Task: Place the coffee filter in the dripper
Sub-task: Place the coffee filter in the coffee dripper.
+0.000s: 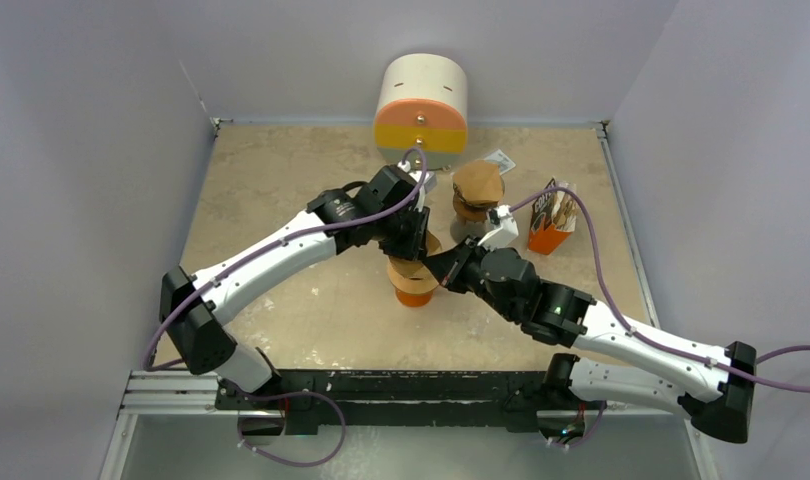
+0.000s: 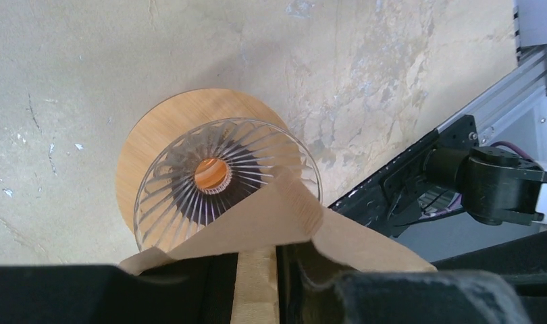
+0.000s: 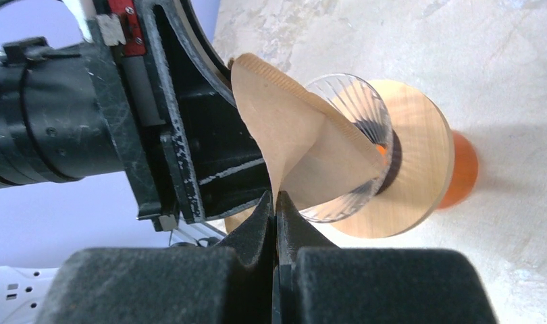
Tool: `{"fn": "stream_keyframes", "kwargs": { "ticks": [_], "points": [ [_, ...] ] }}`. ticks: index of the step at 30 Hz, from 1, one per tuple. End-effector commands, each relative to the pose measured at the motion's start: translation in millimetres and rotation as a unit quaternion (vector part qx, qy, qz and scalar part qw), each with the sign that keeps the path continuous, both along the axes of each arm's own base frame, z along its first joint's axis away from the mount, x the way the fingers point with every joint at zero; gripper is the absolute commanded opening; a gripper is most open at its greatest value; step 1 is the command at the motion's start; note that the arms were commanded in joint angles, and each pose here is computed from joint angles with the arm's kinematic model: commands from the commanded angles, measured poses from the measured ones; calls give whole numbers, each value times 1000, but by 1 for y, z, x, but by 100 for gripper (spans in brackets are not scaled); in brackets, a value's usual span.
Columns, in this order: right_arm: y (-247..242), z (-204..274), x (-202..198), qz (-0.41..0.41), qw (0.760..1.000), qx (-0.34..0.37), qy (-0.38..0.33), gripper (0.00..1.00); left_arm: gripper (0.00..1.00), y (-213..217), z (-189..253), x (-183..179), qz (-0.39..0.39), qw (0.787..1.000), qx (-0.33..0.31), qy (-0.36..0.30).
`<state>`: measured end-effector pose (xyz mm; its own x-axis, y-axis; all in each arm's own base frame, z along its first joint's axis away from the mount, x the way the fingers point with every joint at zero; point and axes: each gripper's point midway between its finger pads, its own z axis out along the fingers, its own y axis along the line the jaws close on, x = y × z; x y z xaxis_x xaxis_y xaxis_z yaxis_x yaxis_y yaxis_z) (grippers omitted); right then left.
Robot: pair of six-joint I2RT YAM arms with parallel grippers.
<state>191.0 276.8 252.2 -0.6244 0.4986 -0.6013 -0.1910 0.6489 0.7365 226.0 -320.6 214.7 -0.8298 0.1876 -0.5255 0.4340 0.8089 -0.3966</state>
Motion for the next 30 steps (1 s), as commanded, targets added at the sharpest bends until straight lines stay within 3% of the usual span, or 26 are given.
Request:
{"fn": "stream_keyframes", "kwargs": {
  "ticks": [1, 11, 20, 25, 30],
  "points": [
    [-3, -2, 4, -30, 999, 38, 9, 0, 23, -4, 1, 4, -15, 1000, 10, -5],
    [-9, -17, 10, -59, 998, 26, 26, 0, 21, 1, -11, 9, -16, 999, 48, -1],
    [-17, -7, 13, -69, 997, 16, 13, 31, 21, -4, -17, 12, -26, 998, 59, 8],
    [-28, 4, 13, -79, 997, 9, 2, 40, 21, -7, -24, 12, -32, 997, 68, 16],
    [-50, 15, 10, -97, 995, 8, -15, 41, 21, -9, -26, 13, -38, 996, 73, 21]
  ]
}}
